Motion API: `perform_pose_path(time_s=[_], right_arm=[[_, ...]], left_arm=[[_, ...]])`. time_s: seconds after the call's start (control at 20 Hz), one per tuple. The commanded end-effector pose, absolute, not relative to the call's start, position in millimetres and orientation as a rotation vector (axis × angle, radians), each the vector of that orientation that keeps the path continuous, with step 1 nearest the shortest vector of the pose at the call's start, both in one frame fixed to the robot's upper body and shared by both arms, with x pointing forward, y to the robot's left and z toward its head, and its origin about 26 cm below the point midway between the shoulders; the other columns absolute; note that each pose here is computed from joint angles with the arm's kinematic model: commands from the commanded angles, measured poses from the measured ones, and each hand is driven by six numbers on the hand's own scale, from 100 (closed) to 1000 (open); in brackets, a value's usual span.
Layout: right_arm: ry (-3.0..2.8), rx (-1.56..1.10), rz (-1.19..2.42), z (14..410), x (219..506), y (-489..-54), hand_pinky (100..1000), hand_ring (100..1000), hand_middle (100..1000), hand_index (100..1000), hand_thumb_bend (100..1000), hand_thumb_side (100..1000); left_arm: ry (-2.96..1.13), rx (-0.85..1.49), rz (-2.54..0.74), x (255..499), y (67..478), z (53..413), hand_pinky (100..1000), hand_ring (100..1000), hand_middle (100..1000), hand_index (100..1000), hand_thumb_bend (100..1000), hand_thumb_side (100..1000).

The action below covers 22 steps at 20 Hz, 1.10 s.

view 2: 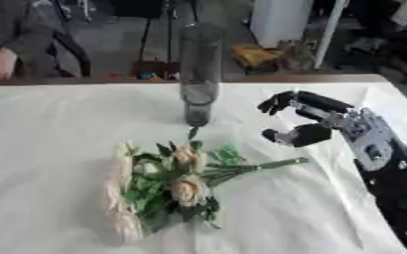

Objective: Arrange flowers into the vase.

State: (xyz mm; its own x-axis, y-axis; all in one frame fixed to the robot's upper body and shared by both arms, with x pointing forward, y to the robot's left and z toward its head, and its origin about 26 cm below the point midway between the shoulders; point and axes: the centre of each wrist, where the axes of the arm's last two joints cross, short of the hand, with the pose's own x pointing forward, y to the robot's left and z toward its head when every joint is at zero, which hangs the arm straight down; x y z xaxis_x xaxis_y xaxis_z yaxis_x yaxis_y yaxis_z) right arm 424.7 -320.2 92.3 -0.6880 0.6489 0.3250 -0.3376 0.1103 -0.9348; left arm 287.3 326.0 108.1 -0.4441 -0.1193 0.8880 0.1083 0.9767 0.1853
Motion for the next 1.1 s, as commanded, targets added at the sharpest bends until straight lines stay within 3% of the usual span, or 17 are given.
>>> perform_pose_path(time_s=[0.05, 0.4, 1.1], right_arm=[[-1.559, -0.218, 2.024, 100, 428, -324, 791, 736, 734, 887, 370, 578], [-1.510, -0.253, 2.089, 93, 427, -324, 791, 733, 732, 894, 366, 483], [-1.502, -0.279, 2.177, 87, 429, -304, 788, 718, 718, 898, 364, 460]], left_arm=[[-2.033, 0.023, -0.281, 288, 329, 116, 744, 751, 640, 767, 622, 925], [-2.033, 0.021, -0.282, 288, 329, 116, 744, 750, 640, 767, 621, 926], [-2.034, 0.014, -0.288, 288, 328, 117, 745, 749, 640, 767, 620, 927]])
